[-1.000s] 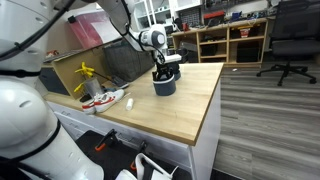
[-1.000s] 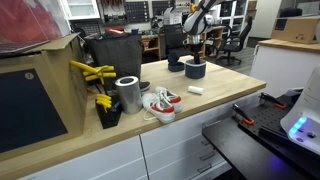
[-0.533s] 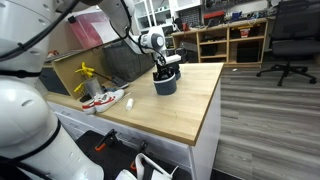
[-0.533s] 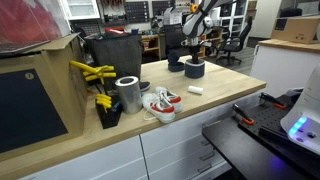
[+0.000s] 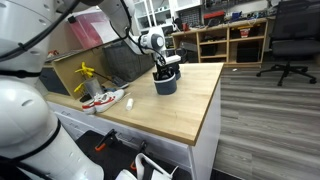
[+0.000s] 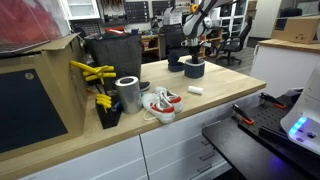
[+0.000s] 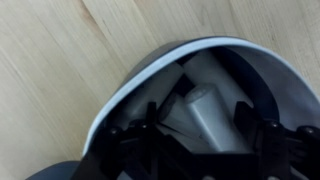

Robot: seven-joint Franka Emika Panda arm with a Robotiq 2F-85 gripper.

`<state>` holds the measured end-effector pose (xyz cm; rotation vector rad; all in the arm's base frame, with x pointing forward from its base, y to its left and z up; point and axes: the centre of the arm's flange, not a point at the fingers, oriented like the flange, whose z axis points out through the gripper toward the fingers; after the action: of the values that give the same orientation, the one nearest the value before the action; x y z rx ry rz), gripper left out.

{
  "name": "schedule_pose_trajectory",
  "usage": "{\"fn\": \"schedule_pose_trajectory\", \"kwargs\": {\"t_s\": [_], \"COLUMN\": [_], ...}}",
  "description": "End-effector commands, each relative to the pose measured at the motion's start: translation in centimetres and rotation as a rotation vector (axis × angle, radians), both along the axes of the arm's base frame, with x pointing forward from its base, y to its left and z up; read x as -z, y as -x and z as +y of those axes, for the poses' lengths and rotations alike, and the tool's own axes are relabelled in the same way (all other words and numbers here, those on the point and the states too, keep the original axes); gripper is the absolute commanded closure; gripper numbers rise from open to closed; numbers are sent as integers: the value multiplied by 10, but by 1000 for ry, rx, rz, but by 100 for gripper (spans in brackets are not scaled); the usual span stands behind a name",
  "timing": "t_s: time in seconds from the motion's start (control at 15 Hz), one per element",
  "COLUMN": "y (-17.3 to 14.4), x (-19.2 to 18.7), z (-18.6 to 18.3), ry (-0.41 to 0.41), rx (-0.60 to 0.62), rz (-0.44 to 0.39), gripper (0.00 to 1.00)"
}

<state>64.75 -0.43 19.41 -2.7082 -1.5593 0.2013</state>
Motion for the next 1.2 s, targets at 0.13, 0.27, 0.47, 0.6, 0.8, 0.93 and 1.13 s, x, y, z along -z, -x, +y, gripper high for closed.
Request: {"fn": "schedule_pose_trajectory", "kwargs": {"t_s": [0.13, 0.27, 0.47, 0.6, 0.8, 0.93, 1.13], "y": [6, 6, 5, 4, 2, 1, -2], "x": [68, 64, 56, 40, 12, -10, -57], "z": [5, 4, 1, 1, 6, 10, 17], "ry": [36, 37, 46, 38, 32, 27, 33], "rx": [32, 47, 62, 76, 95, 100, 95], "rz": [7, 5, -10, -28, -62, -100, -172], "gripper": [64, 77, 96, 97, 96, 96, 96]}}
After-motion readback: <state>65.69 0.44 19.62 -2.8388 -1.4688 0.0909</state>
